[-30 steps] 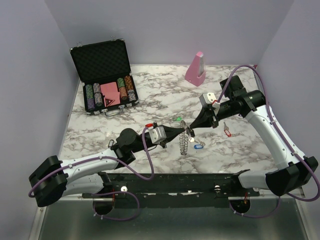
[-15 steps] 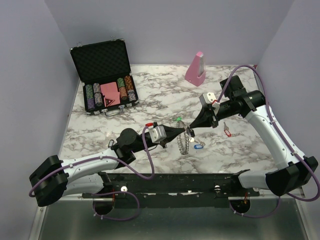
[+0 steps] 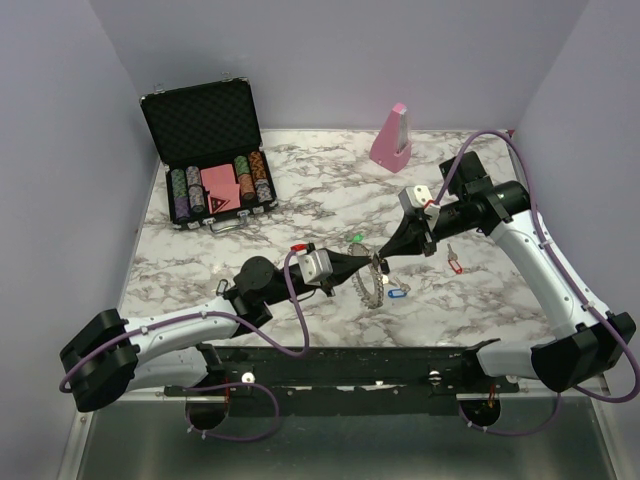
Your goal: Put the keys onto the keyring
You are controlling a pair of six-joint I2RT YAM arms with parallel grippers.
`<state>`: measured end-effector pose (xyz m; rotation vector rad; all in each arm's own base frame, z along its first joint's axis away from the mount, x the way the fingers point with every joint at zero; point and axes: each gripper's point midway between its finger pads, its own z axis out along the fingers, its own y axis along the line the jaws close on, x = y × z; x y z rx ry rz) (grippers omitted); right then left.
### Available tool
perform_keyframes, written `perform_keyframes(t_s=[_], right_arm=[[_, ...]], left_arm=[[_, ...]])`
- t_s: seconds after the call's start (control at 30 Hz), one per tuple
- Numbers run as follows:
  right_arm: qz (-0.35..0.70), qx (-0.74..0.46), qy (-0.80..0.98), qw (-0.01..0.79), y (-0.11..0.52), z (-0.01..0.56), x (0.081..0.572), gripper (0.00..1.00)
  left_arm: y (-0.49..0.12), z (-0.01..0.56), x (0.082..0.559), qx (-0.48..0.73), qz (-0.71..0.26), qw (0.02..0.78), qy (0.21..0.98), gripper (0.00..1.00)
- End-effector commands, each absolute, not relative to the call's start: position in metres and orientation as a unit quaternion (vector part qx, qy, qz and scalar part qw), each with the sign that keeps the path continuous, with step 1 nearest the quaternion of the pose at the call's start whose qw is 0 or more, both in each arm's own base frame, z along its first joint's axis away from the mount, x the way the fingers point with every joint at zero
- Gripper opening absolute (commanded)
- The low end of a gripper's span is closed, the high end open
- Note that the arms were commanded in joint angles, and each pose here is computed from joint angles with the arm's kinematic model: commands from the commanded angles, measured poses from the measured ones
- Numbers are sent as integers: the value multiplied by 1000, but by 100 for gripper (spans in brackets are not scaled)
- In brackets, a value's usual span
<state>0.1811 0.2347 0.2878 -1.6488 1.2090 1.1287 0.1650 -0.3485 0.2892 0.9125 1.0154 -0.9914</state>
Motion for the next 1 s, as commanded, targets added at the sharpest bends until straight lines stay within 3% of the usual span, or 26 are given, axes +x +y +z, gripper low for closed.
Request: perform_keyframes(t_s=[0.0, 0.97], right_arm=[[467, -644, 458, 396, 238, 294, 171, 0], [476, -646, 459, 381, 239, 287, 162, 0]], left_arm=[[-349, 312, 159, 392, -454, 683, 417, 0], [-352, 306, 158, 436, -429, 671, 420, 0]])
